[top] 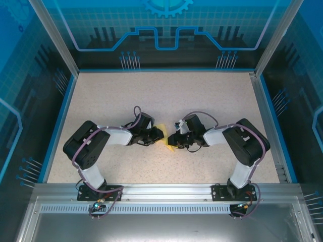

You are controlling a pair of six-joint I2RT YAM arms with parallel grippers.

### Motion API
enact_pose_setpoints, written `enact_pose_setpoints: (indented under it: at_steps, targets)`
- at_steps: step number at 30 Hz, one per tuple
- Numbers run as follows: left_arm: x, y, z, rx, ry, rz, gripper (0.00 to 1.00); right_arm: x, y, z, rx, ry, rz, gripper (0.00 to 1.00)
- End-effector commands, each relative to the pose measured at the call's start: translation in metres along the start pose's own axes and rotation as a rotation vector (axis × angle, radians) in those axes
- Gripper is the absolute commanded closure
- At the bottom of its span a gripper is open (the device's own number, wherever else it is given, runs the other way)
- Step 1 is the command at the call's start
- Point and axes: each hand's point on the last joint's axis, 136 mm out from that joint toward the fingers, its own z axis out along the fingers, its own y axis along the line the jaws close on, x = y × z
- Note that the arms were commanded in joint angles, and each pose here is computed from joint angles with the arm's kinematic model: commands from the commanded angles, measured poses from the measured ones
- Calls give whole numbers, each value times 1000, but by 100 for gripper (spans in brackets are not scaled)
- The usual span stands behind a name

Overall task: Fold a paper plane with a square sheet of paper (pick it up from the middle)
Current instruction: Fold the paper plane at the center of the table.

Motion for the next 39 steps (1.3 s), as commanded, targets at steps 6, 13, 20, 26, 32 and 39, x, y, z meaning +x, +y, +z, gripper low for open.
enact_pose_setpoints:
  at_steps: [6,13,20,26,32,39]
  targets:
    - [10,23,4,-83,42,-29,77,5,-1,-16,30,-10,-6,76]
    - [10,22,3,-80,43,-28,77,-1,-1,-20,55,-35,-15,73]
    - [9,23,3,-81,42,-28,77,0,2,-20,54,-28,-21,77]
    - [10,23,4,-81,45,-30,77,-3,9,-27,54,-46,-53,73]
    - [10,23,4,-83,46,-34,77,-3,12,-26,71,-40,-74,76]
    - [10,22,4,-83,49,-37,78,3,10,-15,80,-3,-71,80]
